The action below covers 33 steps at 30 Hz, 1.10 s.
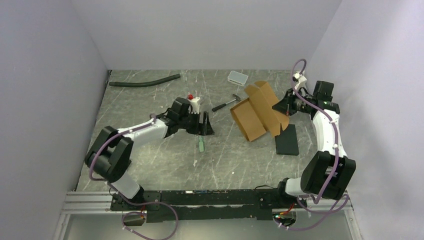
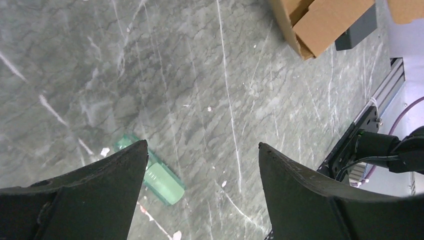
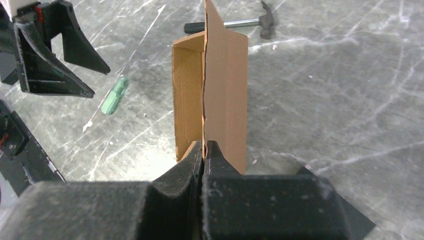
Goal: Fold the paper box
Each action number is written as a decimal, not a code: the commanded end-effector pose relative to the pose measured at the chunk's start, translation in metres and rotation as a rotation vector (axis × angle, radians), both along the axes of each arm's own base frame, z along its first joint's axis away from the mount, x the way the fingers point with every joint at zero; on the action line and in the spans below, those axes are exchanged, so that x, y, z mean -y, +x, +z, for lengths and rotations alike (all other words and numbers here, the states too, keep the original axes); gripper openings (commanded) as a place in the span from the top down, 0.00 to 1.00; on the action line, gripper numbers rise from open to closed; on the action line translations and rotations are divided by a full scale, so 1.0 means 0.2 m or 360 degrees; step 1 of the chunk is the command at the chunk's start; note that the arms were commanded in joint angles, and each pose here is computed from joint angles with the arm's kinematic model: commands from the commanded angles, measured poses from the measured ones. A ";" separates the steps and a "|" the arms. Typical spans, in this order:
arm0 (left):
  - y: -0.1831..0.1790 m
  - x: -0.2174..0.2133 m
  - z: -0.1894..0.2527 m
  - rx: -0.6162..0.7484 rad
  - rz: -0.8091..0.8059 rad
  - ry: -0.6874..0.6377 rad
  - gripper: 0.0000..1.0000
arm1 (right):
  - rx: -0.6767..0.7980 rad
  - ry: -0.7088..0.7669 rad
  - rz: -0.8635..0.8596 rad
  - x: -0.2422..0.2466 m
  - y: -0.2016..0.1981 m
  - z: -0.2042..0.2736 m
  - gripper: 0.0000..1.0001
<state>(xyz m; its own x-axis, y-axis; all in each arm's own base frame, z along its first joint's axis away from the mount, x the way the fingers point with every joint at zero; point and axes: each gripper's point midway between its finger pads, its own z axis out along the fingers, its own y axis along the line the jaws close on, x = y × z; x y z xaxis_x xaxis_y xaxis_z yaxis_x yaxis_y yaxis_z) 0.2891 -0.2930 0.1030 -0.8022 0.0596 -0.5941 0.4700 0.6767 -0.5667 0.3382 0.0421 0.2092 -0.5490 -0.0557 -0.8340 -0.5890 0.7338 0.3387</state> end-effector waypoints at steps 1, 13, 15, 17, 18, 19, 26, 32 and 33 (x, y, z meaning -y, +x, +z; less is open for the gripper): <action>0.08 0.14 0.10 0.0045 0.0035 -0.0017 0.14 | 0.0121 0.0016 -0.0021 0.06 0.00 0.12 1.00; 0.13 -0.03 -0.09 0.0078 0.0330 0.0793 0.15 | 0.0074 -0.0056 -0.0161 0.16 0.04 0.06 1.00; 0.09 -0.08 -0.11 -0.0009 0.0381 0.0866 0.18 | 0.0061 -0.0034 -0.0145 0.14 0.03 0.05 1.00; 0.03 -0.13 -0.12 -0.0090 0.0453 0.0945 0.19 | 0.0039 -0.0014 -0.0138 0.13 0.02 0.03 1.00; -0.01 -0.14 -0.13 -0.0129 0.0475 0.0959 0.20 | 0.0025 0.0004 -0.0120 0.12 0.02 0.01 1.00; -0.06 -0.14 -0.14 -0.0165 0.0482 0.0952 0.21 | 0.0004 0.0019 -0.0102 0.10 0.02 0.00 1.00; -0.16 -0.11 -0.27 -0.0339 0.0564 0.0980 0.33 | -0.0071 0.0028 0.0016 -0.05 0.02 -0.08 1.00; -0.17 -0.16 -0.38 -0.0404 0.0618 0.1145 0.40 | -0.0095 0.0006 0.0099 -0.14 0.01 -0.11 1.00; -0.17 -0.17 -0.40 -0.0408 0.0627 0.1166 0.40 | -0.0092 0.0005 0.0109 -0.15 0.01 -0.11 1.00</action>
<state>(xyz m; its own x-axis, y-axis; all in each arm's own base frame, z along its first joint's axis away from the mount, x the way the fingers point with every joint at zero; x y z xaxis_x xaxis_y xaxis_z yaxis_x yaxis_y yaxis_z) 0.2514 -0.2665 0.0260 -0.9429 0.1090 -0.3147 0.1273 0.9911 -0.0383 0.3350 0.0675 0.1801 -0.6313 -0.0761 -0.7718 -0.5837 0.7018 0.4083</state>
